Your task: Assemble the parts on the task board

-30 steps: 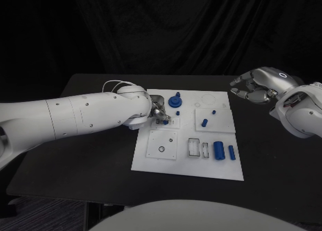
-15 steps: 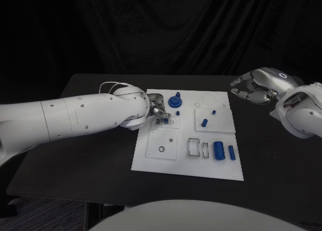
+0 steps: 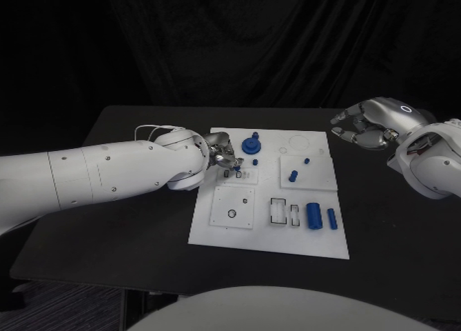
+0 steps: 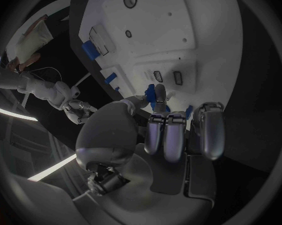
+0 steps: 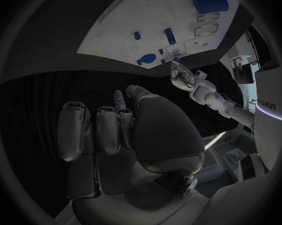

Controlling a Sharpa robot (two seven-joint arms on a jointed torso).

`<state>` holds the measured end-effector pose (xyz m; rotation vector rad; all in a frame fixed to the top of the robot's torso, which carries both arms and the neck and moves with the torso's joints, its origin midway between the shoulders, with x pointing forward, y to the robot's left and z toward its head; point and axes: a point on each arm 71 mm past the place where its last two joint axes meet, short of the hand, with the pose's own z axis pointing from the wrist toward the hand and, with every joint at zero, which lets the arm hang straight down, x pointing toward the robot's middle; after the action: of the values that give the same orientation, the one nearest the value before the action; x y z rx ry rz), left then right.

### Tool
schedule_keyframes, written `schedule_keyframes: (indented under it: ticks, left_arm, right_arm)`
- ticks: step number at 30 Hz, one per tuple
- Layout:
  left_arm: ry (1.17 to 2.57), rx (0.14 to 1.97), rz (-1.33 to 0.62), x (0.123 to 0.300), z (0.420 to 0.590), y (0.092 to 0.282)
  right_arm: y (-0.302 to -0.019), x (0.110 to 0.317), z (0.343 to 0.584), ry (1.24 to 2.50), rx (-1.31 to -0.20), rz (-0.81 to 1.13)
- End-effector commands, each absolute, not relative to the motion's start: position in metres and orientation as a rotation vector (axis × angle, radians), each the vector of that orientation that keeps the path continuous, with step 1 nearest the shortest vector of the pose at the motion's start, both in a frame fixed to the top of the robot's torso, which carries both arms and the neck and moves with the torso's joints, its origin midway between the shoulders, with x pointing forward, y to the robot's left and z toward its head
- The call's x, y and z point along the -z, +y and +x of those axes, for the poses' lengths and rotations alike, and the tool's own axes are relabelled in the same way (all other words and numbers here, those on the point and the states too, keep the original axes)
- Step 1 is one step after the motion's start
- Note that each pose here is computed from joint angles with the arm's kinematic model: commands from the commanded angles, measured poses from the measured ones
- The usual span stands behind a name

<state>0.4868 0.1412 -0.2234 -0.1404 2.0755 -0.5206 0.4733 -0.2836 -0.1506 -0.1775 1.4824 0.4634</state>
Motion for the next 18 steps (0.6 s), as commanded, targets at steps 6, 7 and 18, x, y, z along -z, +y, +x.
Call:
schedule_keyframes:
  ticks: [6, 7, 18]
  left_arm:
    - [1.881, 0.570, -0.091, 0.225, 0.480, 0.139]
    - [1.861, 0.570, -0.083, 0.227, 0.479, 0.139]
    - [1.706, 0.565, -0.047, 0.238, 0.468, 0.145]
  right_arm:
    - [-0.285, 0.152, 0.473, 1.487, -0.449, -0.162]
    - [-0.285, 0.152, 0.473, 1.487, -0.448, -0.162]
    - [-0.287, 0.151, 0.472, 1.486, -0.447, -0.158]
